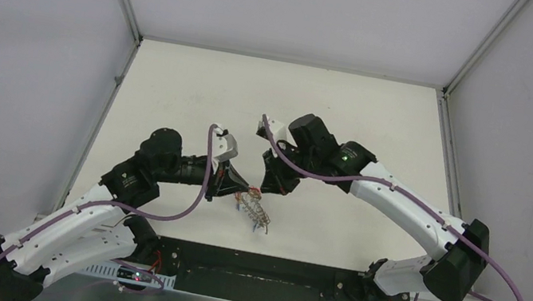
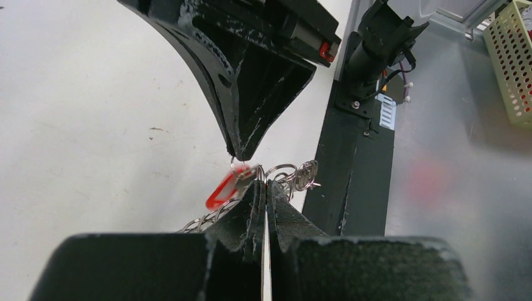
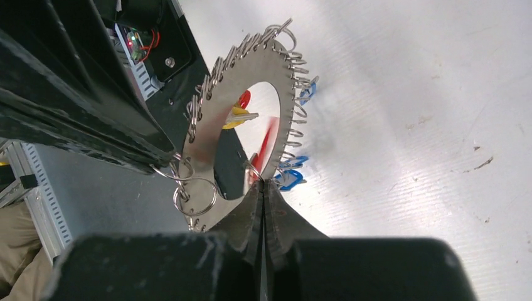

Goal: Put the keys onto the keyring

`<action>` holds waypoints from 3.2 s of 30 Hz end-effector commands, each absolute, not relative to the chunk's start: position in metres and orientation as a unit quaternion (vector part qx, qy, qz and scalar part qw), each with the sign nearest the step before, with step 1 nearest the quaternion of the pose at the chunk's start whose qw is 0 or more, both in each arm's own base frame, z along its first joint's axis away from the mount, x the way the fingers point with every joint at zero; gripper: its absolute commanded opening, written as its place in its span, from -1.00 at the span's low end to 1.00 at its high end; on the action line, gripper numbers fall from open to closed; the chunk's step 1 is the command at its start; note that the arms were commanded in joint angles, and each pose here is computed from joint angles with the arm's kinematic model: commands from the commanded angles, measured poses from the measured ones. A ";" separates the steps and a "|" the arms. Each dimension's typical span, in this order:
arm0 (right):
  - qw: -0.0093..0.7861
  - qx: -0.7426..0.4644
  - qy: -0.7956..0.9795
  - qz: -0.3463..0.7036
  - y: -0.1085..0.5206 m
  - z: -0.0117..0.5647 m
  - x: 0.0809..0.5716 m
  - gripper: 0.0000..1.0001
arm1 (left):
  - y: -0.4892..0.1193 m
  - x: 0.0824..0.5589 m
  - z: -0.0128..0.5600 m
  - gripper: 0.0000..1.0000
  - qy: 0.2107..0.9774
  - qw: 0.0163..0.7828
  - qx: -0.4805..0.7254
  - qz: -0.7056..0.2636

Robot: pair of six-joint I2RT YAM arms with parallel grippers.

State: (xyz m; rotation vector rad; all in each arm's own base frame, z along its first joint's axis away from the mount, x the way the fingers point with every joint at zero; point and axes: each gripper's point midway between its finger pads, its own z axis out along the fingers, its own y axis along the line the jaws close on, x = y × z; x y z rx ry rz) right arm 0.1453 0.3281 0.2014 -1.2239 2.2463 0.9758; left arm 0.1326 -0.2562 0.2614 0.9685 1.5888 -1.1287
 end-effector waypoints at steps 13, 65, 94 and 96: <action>0.249 -0.423 0.786 0.376 0.322 0.256 0.139 -1.00 | -0.253 0.138 0.285 -1.00 0.611 0.517 0.390 -0.454; 0.267 -0.353 0.804 0.396 0.341 0.267 0.157 -1.00 | -0.242 0.138 0.315 -1.00 0.529 0.617 0.328 -0.482; 0.238 -0.345 0.818 0.394 0.342 0.244 0.154 -1.00 | -0.237 0.142 0.325 -1.00 0.523 0.632 0.296 -0.489; 0.245 -0.344 0.817 0.394 0.341 0.248 0.155 -1.00 | -0.236 0.142 0.324 -1.00 0.523 0.635 0.294 -0.487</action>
